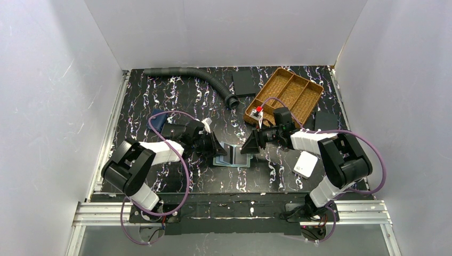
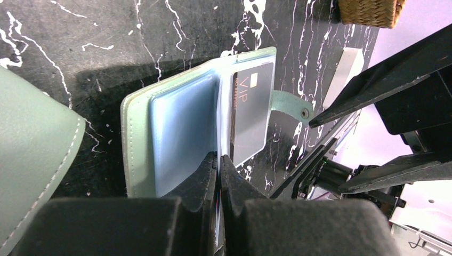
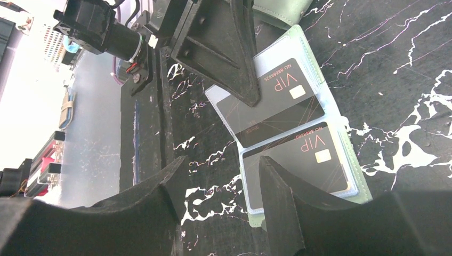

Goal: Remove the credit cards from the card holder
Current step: Remove the credit card from the card holder.

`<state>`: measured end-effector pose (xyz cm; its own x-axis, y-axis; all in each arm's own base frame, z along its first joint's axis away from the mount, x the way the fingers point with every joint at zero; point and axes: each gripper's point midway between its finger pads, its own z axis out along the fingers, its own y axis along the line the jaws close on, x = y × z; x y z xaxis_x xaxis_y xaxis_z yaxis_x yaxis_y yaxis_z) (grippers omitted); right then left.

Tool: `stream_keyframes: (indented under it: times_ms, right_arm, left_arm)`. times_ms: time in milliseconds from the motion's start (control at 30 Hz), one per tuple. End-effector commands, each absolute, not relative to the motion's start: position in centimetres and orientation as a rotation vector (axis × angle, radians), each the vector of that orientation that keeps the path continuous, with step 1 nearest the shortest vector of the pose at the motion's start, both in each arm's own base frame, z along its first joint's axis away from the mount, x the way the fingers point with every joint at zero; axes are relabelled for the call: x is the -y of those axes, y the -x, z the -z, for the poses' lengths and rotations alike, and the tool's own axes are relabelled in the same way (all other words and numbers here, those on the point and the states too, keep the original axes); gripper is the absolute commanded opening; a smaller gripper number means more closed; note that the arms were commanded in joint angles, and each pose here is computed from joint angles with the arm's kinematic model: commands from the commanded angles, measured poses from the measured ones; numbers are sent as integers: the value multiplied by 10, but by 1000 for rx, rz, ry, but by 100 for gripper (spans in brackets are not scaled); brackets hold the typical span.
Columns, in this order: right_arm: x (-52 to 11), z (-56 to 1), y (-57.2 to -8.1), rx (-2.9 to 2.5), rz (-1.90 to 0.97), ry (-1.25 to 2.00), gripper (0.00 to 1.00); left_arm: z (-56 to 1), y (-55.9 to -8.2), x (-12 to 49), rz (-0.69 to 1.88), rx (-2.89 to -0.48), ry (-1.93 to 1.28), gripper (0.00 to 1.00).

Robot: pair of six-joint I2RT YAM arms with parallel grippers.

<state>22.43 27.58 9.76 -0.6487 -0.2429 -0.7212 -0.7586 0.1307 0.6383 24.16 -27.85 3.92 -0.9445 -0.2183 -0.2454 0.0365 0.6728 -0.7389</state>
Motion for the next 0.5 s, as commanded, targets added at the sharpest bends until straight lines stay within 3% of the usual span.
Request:
stream_keyframes:
  times_ms: [0, 467]
  right_arm:
    - [-278, -106, -229, -1892, -1549, 1007, 60]
    - [-276, -119, -222, -1851, -1580, 1037, 61]
  left_arm:
    - [-56, -246, 285, 1192, -2525, 55, 0]
    - [-90, -242, 302, 1399, -2362, -75, 0]
